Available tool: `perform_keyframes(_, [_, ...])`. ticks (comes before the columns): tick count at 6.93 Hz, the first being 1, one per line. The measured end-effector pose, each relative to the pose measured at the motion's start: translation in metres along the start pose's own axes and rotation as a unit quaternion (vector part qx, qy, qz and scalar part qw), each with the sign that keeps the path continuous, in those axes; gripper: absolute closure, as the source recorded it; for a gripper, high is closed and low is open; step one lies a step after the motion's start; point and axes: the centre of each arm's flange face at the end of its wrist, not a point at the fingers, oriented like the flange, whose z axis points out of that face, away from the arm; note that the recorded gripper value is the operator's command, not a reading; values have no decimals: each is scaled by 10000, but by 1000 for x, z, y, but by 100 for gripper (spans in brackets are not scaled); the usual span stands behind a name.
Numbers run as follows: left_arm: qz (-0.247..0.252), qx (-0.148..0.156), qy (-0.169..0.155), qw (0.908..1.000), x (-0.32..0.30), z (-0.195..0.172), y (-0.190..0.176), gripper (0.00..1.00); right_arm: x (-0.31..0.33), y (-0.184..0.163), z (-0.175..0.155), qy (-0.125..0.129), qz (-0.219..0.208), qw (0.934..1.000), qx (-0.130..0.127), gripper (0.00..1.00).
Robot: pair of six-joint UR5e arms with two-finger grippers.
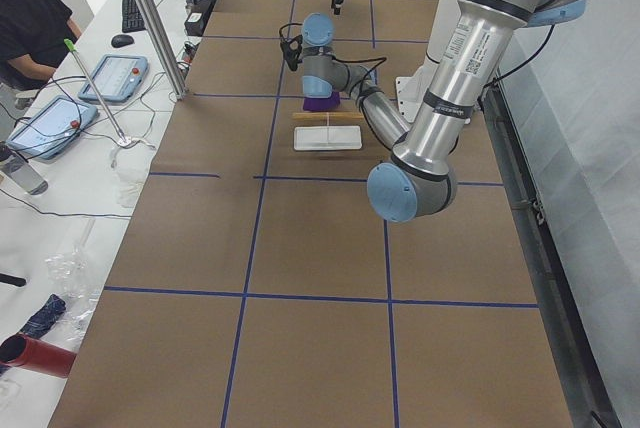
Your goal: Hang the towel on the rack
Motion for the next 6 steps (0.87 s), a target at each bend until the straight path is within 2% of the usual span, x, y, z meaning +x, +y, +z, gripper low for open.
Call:
perform_keyframes(3, [623, 505, -523, 9954, -95, -64, -39, 100, 14, -9, 0, 126, 133, 9998, 81, 0])
perform_keyframes(6, [1130, 753, -958, 9861, -163, -103, -60, 100, 18, -14, 1, 161, 183, 9996, 103, 0])
